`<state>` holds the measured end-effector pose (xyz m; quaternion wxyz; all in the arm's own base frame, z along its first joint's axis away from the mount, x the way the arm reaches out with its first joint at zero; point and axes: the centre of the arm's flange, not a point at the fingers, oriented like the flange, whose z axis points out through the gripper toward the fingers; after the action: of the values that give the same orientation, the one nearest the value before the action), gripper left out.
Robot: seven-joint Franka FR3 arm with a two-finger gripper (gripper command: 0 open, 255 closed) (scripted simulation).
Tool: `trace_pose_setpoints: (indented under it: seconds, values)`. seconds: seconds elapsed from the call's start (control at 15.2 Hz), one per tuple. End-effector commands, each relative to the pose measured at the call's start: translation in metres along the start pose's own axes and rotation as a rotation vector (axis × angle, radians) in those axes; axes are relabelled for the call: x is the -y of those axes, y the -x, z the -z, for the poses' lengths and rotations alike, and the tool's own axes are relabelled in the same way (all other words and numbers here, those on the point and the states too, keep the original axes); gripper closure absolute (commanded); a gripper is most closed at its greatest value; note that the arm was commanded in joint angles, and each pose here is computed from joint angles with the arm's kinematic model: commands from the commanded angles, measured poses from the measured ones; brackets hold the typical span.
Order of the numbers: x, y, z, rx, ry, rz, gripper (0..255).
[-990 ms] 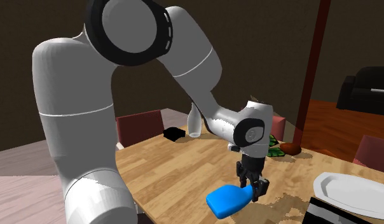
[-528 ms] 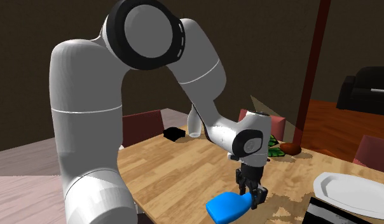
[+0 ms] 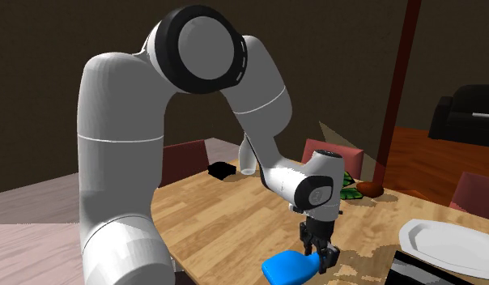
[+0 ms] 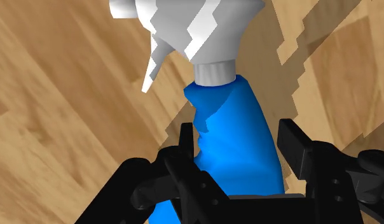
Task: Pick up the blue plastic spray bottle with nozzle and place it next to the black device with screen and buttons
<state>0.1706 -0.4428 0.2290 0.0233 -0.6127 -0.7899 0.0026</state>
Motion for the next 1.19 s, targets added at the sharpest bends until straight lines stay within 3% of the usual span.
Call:
trace_pose_setpoints:
  seconds: [0.0, 0.13, 0.2, 0.53, 0.79, 1.12]
  values:
    - [0.0, 0.0, 0.0, 0.0, 0.0, 0.0, 255]
    - [0.0, 0.0, 0.0, 0.0, 0.0, 0.0, 255]
    - [0.0, 0.0, 0.0, 0.0, 0.0, 0.0, 0]
    - [0.0, 0.0, 0.0, 0.0, 0.0, 0.0, 0]
    - [0.0, 0.0, 0.05, 0.0, 0.0, 0.0, 0]
    - [0.0, 0.0, 0.05, 0.0, 0.0, 0.0, 0]
